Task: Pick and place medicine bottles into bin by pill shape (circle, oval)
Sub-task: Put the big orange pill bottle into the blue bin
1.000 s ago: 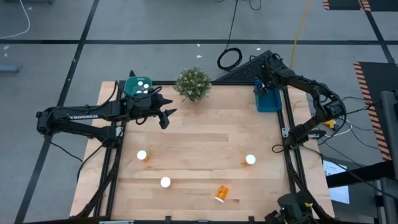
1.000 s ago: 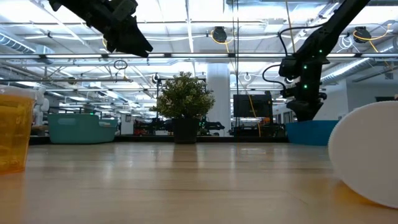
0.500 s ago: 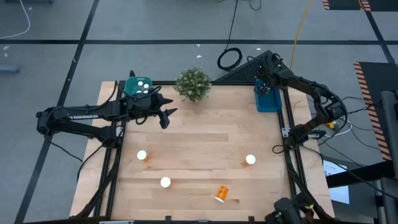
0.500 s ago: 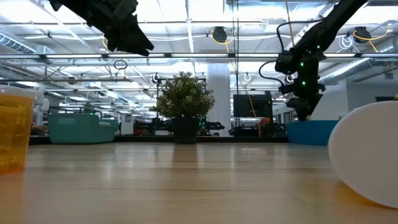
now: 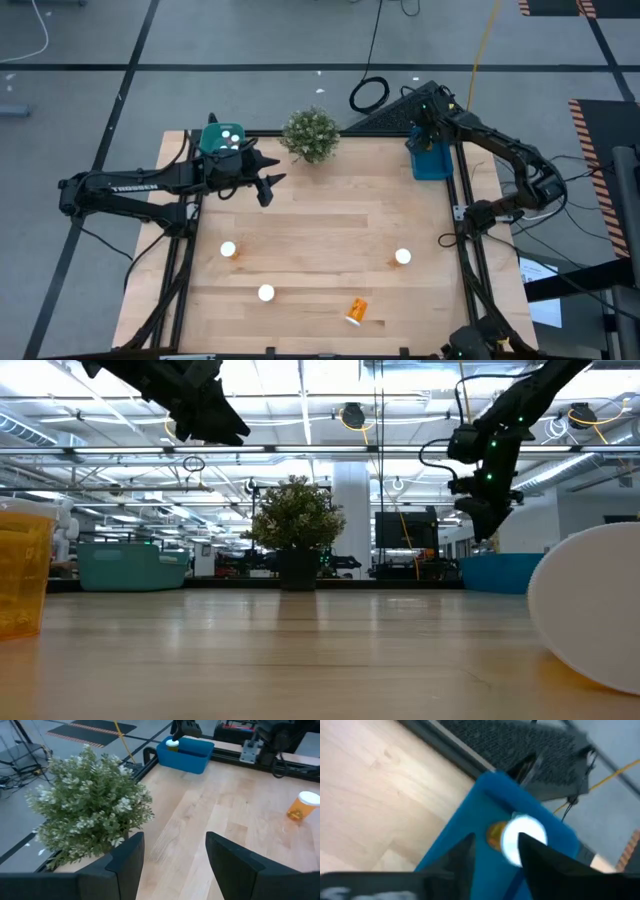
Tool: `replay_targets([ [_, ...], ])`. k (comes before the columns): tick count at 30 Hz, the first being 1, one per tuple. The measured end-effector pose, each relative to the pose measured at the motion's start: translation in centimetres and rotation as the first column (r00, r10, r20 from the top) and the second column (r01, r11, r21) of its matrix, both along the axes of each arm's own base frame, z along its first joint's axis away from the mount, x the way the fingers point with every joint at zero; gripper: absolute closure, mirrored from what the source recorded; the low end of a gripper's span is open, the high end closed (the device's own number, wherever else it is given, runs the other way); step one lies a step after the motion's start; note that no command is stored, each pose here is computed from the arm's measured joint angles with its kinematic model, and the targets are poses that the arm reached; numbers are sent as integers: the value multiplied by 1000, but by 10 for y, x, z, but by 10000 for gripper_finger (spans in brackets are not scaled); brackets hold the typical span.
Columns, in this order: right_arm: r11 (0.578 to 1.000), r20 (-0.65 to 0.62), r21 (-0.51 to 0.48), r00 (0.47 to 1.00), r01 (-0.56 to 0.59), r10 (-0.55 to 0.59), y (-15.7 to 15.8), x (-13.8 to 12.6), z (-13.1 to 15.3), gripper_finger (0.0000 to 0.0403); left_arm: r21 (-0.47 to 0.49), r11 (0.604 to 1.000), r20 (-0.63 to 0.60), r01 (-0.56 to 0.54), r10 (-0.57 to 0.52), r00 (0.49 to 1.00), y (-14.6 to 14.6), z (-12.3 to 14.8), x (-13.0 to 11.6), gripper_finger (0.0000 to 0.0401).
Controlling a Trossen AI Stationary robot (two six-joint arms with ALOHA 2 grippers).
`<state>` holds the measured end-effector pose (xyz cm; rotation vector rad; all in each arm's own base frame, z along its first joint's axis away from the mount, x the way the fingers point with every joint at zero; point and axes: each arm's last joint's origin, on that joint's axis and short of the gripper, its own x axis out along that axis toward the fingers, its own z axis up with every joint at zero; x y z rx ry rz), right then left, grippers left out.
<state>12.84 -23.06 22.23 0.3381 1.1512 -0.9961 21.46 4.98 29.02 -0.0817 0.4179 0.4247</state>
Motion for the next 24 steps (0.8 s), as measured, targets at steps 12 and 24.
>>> replay_targets([
  [12,996,12,79,999,32,-33,-8,2,-18,391,18,1000,-8,15,-15,1000,0,0,0,185],
  [24,995,-39,88,998,48,-44,-17,6,-34,401,22,1000,-12,17,-17,1000,0,0,0,185],
])
